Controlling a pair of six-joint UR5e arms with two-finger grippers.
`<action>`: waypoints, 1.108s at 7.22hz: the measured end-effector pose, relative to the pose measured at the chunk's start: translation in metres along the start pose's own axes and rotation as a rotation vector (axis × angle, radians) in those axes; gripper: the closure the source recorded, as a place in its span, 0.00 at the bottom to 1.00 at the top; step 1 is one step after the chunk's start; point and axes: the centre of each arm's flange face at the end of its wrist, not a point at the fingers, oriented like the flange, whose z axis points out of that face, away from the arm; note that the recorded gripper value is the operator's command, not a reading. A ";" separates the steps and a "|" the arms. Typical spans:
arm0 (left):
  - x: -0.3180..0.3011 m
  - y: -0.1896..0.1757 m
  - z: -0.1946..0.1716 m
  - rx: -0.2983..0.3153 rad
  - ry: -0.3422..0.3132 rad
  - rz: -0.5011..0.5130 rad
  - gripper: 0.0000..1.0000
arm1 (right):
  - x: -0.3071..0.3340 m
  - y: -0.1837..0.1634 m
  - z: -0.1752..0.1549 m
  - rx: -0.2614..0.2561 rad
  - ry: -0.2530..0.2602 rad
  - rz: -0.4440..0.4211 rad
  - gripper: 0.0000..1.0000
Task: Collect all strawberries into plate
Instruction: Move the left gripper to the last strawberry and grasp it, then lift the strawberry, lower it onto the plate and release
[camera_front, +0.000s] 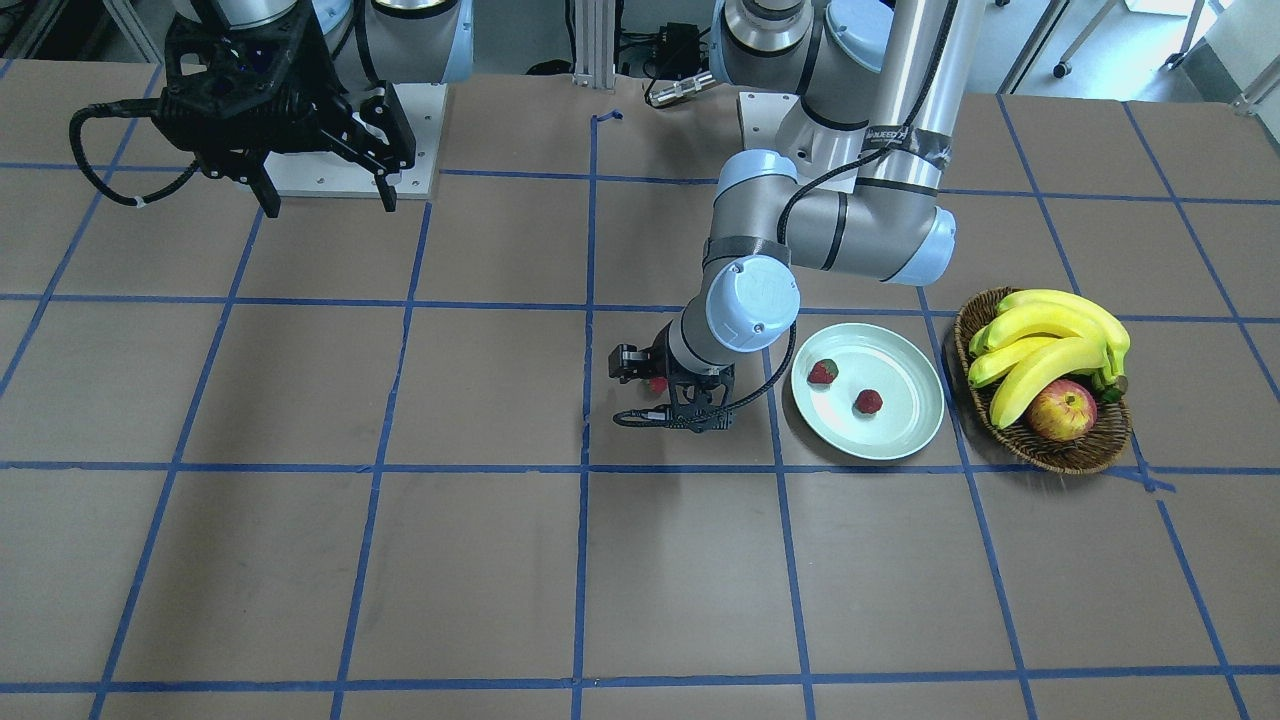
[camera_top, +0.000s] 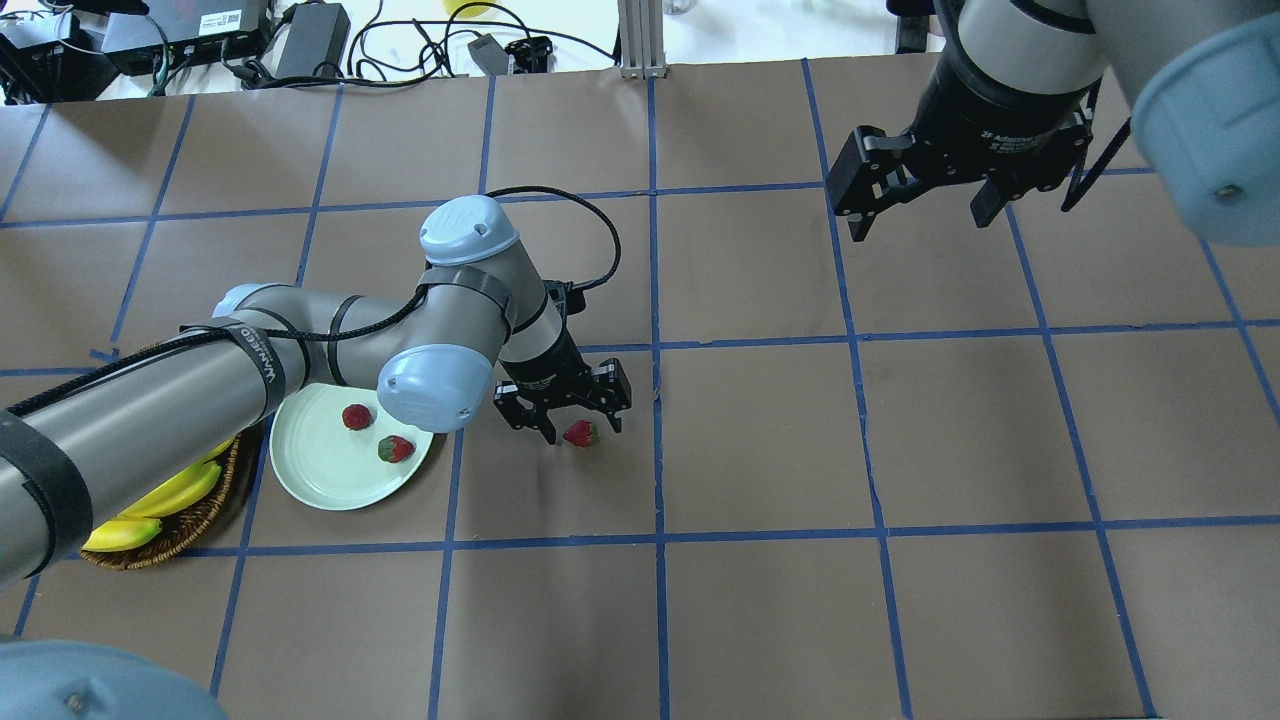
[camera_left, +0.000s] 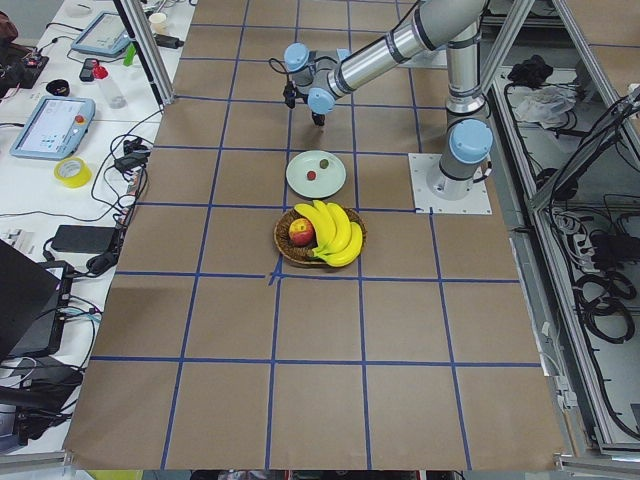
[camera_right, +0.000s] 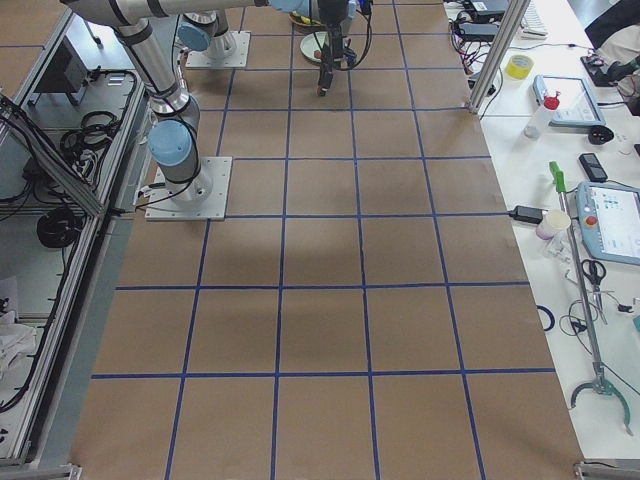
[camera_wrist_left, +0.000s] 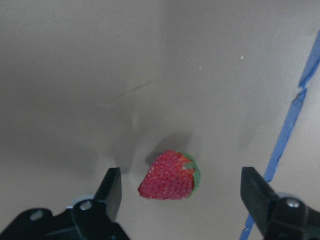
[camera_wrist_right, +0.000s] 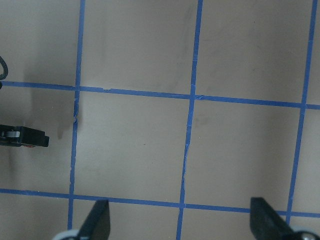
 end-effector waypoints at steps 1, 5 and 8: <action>0.000 0.000 0.001 -0.003 0.001 -0.001 1.00 | 0.000 0.000 0.000 0.002 0.002 0.001 0.00; 0.001 -0.007 -0.017 0.034 0.000 -0.028 1.00 | 0.001 0.000 0.001 -0.002 0.002 0.005 0.00; -0.042 -0.051 -0.115 0.064 -0.041 -0.160 1.00 | -0.001 0.000 0.001 -0.003 -0.007 0.004 0.00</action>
